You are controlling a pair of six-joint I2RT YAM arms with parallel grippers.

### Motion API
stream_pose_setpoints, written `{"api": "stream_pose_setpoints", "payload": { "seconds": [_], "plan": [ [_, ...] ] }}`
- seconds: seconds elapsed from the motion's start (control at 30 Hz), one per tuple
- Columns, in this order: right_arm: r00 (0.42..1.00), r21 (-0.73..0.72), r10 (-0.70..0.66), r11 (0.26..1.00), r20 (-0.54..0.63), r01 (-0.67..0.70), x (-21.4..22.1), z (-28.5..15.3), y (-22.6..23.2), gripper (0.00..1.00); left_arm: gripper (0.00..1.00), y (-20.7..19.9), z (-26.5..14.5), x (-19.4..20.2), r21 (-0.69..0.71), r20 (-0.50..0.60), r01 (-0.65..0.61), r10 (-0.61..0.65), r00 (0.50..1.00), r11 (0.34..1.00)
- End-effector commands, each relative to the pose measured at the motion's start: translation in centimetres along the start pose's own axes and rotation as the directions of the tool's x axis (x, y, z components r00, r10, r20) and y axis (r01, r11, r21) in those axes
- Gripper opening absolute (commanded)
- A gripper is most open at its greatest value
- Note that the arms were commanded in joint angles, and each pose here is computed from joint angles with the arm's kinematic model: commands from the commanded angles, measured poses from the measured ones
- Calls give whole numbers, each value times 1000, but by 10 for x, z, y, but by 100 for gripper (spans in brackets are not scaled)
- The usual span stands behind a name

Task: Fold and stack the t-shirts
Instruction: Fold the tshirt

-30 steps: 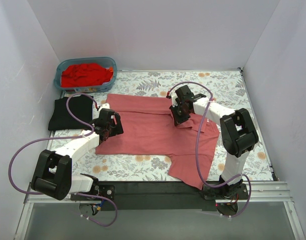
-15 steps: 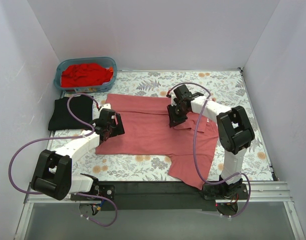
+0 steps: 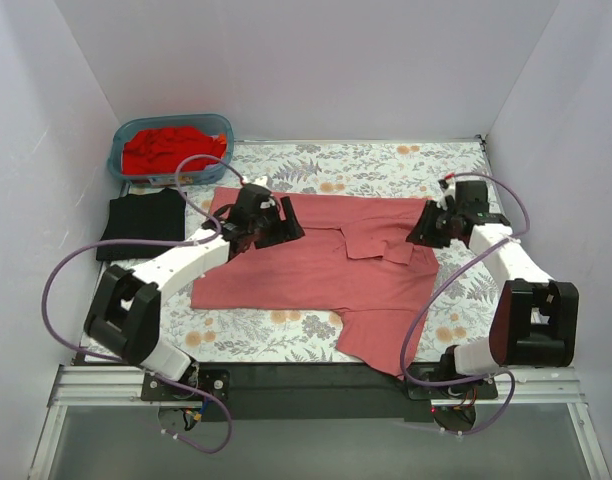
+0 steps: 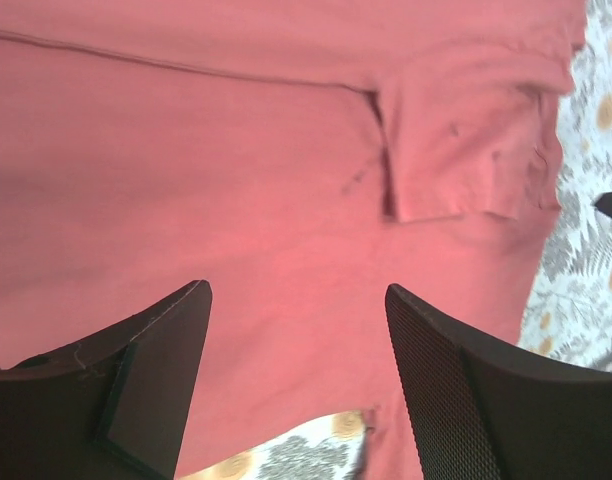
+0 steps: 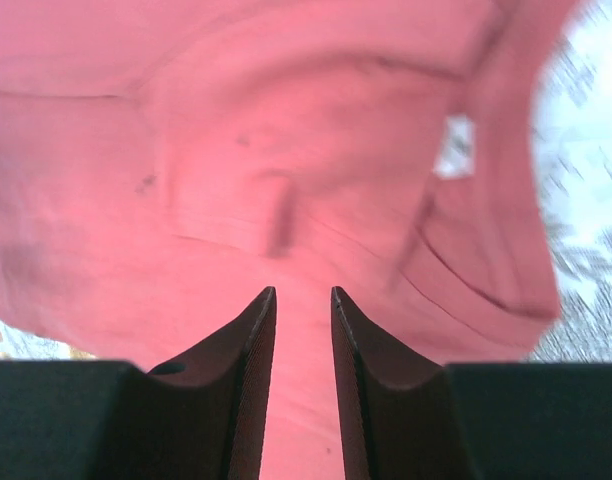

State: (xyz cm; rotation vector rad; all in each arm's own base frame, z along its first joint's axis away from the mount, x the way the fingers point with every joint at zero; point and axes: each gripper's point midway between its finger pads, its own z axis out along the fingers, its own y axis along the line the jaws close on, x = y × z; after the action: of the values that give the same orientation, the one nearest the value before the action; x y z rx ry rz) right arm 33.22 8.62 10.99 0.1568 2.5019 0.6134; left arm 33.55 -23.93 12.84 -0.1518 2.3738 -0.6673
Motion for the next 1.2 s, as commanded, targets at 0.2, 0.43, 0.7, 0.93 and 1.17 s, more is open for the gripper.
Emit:
{"api": "stream_pose_setpoints", "payload": {
  "seconds": [0.2,0.43,0.7,0.93,1.17],
  "plan": [
    [971,-89,238,968,20,-236,25,9,-40,30,62,-84,57,37,138,-158,31,-9,987,990],
    [962,-126,272,954,-21,-273,38,22,-44,29,54,-95,96,61,114,-218,37,-11,976,993],
    [952,-135,306,942,-23,-307,43,34,-50,29,44,-102,119,75,109,-250,37,-9,968,993],
    [944,-137,327,934,-46,-330,50,42,-53,30,44,-109,123,82,120,-262,36,-4,965,992],
    [944,-153,327,931,-45,-330,49,45,-53,30,43,-110,127,90,116,-276,31,2,961,993]
  ]
}}
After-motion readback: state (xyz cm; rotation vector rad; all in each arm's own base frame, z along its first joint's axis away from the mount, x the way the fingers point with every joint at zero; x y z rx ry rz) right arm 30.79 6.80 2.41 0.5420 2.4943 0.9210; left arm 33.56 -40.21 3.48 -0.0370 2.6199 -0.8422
